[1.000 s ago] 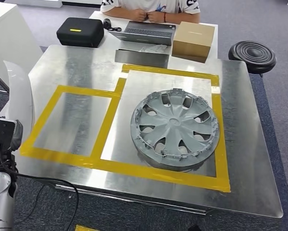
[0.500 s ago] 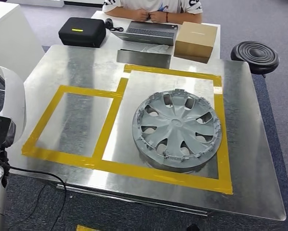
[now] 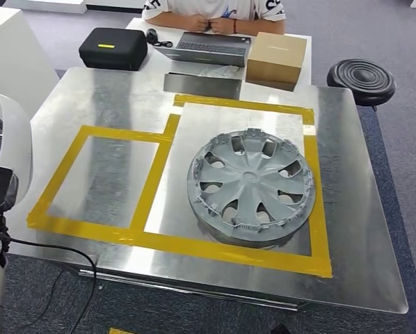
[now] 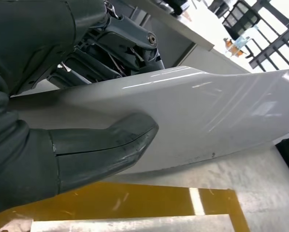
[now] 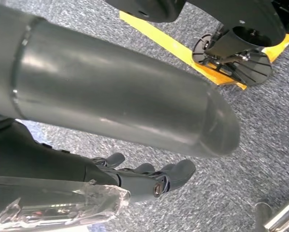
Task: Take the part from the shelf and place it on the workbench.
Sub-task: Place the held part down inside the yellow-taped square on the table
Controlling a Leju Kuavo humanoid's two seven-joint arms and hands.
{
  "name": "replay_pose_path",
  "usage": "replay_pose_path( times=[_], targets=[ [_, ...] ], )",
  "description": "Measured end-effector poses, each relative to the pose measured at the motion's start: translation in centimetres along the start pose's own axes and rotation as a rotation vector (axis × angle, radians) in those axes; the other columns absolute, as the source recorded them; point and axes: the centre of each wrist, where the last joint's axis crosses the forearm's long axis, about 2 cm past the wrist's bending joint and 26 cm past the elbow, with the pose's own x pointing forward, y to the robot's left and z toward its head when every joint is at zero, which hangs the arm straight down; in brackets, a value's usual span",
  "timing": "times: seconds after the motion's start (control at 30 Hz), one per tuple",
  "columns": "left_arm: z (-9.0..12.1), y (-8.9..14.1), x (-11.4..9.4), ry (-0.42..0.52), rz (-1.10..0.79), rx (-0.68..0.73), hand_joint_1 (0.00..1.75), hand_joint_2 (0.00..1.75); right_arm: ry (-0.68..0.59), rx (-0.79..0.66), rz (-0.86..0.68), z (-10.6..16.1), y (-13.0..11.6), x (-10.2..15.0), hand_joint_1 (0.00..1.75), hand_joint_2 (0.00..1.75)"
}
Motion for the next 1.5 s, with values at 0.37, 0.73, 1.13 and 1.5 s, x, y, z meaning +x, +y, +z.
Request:
replay_pose_path(
  times=[0.37,0.73,1.13,1.5],
  targets=[
    [1.1,-2.2,2.6,-0.115,-0.007,-0.045,1.52,1.75,0.001,0.000,-0.004,0.0,0.1,-0.1,0.00,0.00],
    [1.7,-3.5,5.8,-0.242,-0.015,-0.075,1.50,1.75,0.002,-0.003,-0.004,0.0,0.0,-0.1,0.00,0.00],
    [1.9,-3.7,6.6,-0.252,-0.010,-0.060,1.56,1.75,0.005,0.000,-0.003,0.1,0.1,-0.3,0.00,0.00],
    [1.0,-3.2,6.0,-0.215,0.011,-0.002,1.63,1.75,0.004,0.002,-0.002,0.0,0.0,-0.2,0.00,0.00]
  ],
)
